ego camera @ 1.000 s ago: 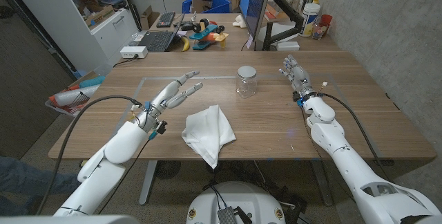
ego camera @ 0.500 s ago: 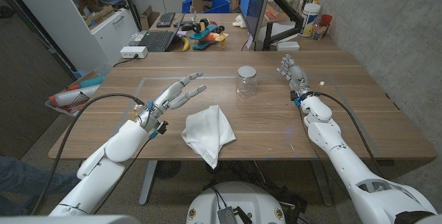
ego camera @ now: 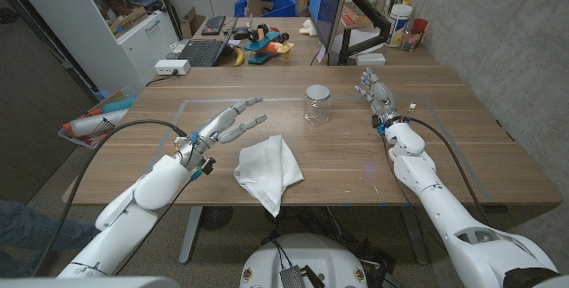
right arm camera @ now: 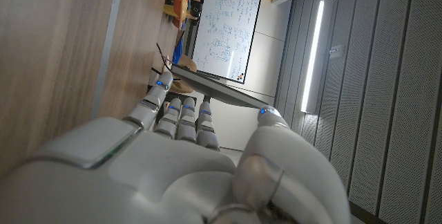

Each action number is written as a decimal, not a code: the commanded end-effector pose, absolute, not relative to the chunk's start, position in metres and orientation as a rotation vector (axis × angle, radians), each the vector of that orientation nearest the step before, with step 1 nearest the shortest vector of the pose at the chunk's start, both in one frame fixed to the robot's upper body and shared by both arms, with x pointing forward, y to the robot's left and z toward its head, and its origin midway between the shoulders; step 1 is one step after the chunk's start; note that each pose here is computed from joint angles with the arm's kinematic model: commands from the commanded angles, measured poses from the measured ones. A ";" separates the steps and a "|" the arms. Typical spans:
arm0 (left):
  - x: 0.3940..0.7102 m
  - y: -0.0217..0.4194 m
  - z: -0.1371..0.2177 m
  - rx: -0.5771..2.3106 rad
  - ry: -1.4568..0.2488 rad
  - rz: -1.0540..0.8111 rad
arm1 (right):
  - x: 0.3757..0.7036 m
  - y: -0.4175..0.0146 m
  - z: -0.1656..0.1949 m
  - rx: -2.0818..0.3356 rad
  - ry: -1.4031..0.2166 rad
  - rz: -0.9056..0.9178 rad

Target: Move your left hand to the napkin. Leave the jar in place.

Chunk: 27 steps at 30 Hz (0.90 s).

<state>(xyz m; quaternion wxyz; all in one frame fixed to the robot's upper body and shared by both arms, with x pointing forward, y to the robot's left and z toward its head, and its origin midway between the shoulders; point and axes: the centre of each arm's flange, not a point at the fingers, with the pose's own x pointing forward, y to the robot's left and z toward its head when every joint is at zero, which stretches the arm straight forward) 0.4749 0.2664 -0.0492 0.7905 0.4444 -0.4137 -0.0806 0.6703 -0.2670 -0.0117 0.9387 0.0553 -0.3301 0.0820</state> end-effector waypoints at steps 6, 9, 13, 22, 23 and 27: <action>0.471 0.265 -0.056 1.063 -0.884 -0.147 | 0.672 -0.263 -0.009 0.116 -0.686 0.175; 0.471 0.262 -0.058 1.097 -0.885 -0.140 | 0.672 -0.263 -0.009 0.117 -0.686 0.176; 0.471 0.259 -0.060 1.141 -0.886 -0.129 | 0.672 -0.263 -0.009 0.117 -0.687 0.176; 0.473 0.251 -0.067 1.198 -0.881 -0.126 | 0.673 -0.264 -0.010 0.113 -0.682 0.177; 0.473 0.250 -0.068 1.202 -0.880 -0.127 | 0.673 -0.265 -0.010 0.113 -0.681 0.177; 0.474 0.247 -0.070 1.217 -0.877 -0.135 | 0.673 -0.265 -0.011 0.112 -0.679 0.178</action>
